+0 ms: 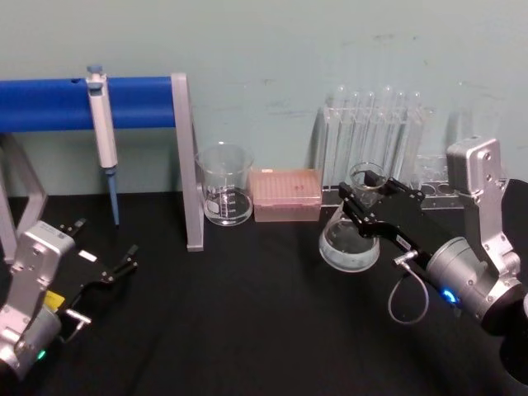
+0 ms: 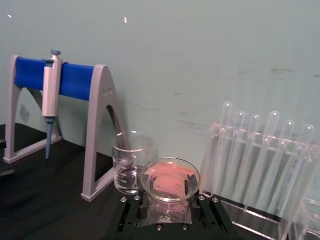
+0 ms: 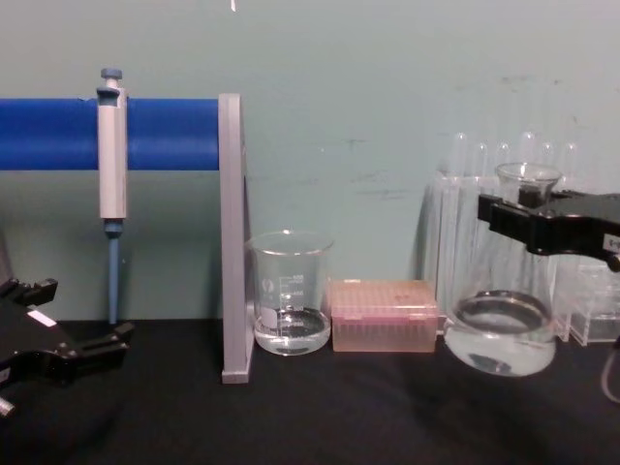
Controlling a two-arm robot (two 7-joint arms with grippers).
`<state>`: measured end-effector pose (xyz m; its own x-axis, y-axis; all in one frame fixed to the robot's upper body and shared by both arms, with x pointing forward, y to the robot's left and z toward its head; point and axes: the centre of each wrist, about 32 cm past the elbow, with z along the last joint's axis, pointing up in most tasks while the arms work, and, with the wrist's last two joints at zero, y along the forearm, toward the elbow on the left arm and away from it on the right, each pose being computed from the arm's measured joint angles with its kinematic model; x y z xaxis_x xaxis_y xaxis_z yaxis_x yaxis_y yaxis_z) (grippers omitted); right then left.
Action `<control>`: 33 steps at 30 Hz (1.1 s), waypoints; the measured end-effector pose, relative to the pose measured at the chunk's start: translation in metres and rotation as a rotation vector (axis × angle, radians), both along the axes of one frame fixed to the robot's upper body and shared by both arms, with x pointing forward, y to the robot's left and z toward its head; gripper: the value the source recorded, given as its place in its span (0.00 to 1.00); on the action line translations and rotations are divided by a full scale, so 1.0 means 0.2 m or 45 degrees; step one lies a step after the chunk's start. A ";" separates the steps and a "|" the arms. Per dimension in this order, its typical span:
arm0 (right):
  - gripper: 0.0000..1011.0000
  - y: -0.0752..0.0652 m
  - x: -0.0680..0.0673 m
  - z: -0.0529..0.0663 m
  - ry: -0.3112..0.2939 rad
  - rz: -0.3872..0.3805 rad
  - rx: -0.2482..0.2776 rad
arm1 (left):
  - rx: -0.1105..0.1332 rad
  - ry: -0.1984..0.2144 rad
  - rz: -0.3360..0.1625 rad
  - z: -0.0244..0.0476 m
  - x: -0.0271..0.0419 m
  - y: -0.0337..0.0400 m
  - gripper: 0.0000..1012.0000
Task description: Grasp the erlenmeyer flask with one hand, shake it three times, then place it back.
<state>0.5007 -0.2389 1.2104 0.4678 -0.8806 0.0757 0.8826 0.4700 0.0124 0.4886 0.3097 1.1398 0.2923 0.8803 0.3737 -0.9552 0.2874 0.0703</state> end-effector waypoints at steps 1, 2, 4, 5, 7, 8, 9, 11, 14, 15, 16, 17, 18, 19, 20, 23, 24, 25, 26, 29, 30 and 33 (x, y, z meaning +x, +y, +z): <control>0.45 0.00 0.00 0.00 0.000 -0.003 0.000 | 0.000 0.000 0.000 0.000 0.000 0.000 0.99; 0.45 0.00 0.00 0.00 0.000 -0.007 -0.001 | 0.000 0.000 0.000 0.000 0.000 0.000 0.99; 0.45 0.00 0.00 0.00 0.000 -0.014 -0.002 | 0.000 0.000 0.000 0.000 0.000 0.000 0.99; 0.45 0.00 0.00 0.00 0.001 -0.017 -0.001 | 0.000 0.000 0.000 0.000 0.000 0.000 0.99; 0.45 0.00 0.00 0.00 0.001 -0.020 -0.001 | 0.000 0.000 0.000 0.000 0.000 0.000 0.99; 0.45 0.00 0.00 0.00 0.000 -0.021 0.000 | 0.000 0.000 0.000 0.000 0.000 0.000 0.99; 0.45 0.00 0.00 0.00 0.001 -0.022 0.000 | 0.000 0.000 0.000 0.000 0.000 0.000 0.99; 0.45 0.00 0.00 0.00 0.001 -0.021 0.000 | 0.000 0.000 0.000 0.000 0.000 0.000 0.99; 0.45 0.00 0.00 0.00 0.001 -0.016 0.001 | 0.000 0.000 0.000 0.000 0.000 0.000 0.99; 0.45 0.00 0.00 0.00 0.002 -0.015 0.000 | 0.000 0.000 0.000 0.000 0.000 0.000 0.99; 0.45 0.00 0.00 0.00 0.003 -0.011 0.000 | 0.000 0.000 0.000 0.000 0.000 0.000 0.99; 0.45 0.01 0.00 0.00 0.004 -0.009 0.000 | 0.000 0.000 0.000 0.000 0.000 0.000 0.99; 0.45 0.01 0.00 0.00 0.004 -0.006 0.000 | 0.000 0.000 0.000 0.000 0.000 0.000 0.99; 0.45 0.01 0.00 0.00 0.004 -0.003 0.000 | 0.000 0.000 0.000 0.000 0.000 0.000 0.99; 0.45 0.01 0.00 0.00 0.004 0.001 0.000 | 0.000 0.000 0.000 0.000 0.000 0.000 0.99; 0.45 0.03 0.01 0.00 0.007 0.031 -0.001 | 0.000 0.000 0.000 0.000 0.000 0.000 0.99; 0.45 0.03 0.01 0.00 0.007 0.038 -0.002 | 0.000 0.000 0.000 0.000 0.000 0.000 0.99; 0.45 0.04 0.01 0.00 0.008 0.051 -0.003 | 0.000 0.000 0.000 0.000 0.000 0.000 0.99; 0.45 0.04 0.01 0.00 0.008 0.051 -0.003 | 0.000 0.000 0.000 0.000 0.000 0.000 0.99; 0.45 0.06 0.02 0.00 0.009 0.090 -0.004 | 0.000 0.000 0.000 0.000 0.000 0.000 0.99; 0.45 0.07 0.02 0.00 0.009 0.099 -0.004 | 0.000 0.000 0.000 0.000 0.000 0.000 0.99; 0.45 0.09 0.03 0.00 0.012 0.132 -0.001 | 0.000 0.000 0.000 0.000 0.000 0.000 0.99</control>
